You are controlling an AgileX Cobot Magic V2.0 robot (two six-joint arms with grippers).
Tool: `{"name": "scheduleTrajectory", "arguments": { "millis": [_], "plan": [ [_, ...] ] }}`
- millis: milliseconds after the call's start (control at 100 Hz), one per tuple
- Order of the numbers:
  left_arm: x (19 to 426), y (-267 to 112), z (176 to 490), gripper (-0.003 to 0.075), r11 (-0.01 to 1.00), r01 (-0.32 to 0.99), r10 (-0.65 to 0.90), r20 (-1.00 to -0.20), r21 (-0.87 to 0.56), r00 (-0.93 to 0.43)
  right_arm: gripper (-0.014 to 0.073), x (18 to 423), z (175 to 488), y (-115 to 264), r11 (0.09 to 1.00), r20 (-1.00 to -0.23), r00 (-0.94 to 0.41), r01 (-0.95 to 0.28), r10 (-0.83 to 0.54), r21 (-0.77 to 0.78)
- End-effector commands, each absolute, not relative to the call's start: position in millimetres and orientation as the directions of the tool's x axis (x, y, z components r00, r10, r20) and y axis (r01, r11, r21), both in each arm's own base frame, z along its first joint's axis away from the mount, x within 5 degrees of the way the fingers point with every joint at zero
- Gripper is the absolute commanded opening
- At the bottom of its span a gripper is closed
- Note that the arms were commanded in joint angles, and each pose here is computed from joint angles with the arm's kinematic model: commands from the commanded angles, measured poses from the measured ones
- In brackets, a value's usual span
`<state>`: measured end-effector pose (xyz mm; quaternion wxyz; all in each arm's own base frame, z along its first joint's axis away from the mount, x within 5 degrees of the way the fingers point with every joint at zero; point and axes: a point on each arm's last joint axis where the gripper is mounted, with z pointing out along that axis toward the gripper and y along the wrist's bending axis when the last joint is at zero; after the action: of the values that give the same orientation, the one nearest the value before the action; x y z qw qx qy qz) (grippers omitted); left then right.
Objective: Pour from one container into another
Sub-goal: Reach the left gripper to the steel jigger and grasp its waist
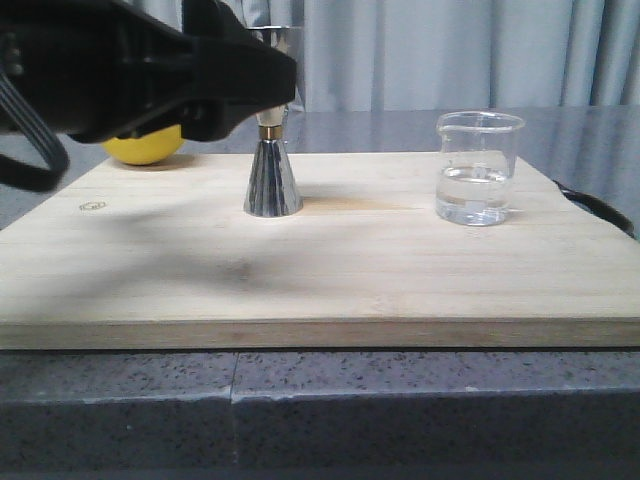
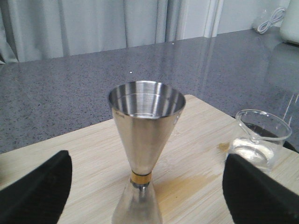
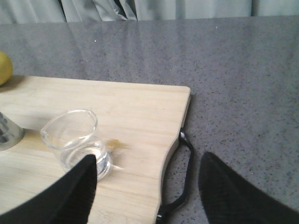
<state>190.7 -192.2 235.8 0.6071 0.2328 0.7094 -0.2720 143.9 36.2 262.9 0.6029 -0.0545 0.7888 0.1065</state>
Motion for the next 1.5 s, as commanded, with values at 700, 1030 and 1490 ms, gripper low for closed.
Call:
{"name": "scheduleTrajectory", "arguments": {
  "millis": [700,1030,1490],
  "plan": [
    [224,-229,224,0.0603,0.734,0.667,-0.125,-0.991,-0.129,-0.054,0.0426,166,273,40,0.975,-0.989,-0.138,-0.21,0.048,0.077],
    [224,-229,224,0.039,0.734,0.667,-0.124,-0.991,-0.127,-0.052,0.0426,166,273,40,0.975,-0.989,-0.136,-0.21,0.049,0.077],
    [224,-229,223,0.008,0.735,0.667,-0.125,-0.991,-0.127,-0.051,0.0426,166,273,40,0.975,-0.99,-0.134,-0.21,0.049,0.077]
  ]
}}
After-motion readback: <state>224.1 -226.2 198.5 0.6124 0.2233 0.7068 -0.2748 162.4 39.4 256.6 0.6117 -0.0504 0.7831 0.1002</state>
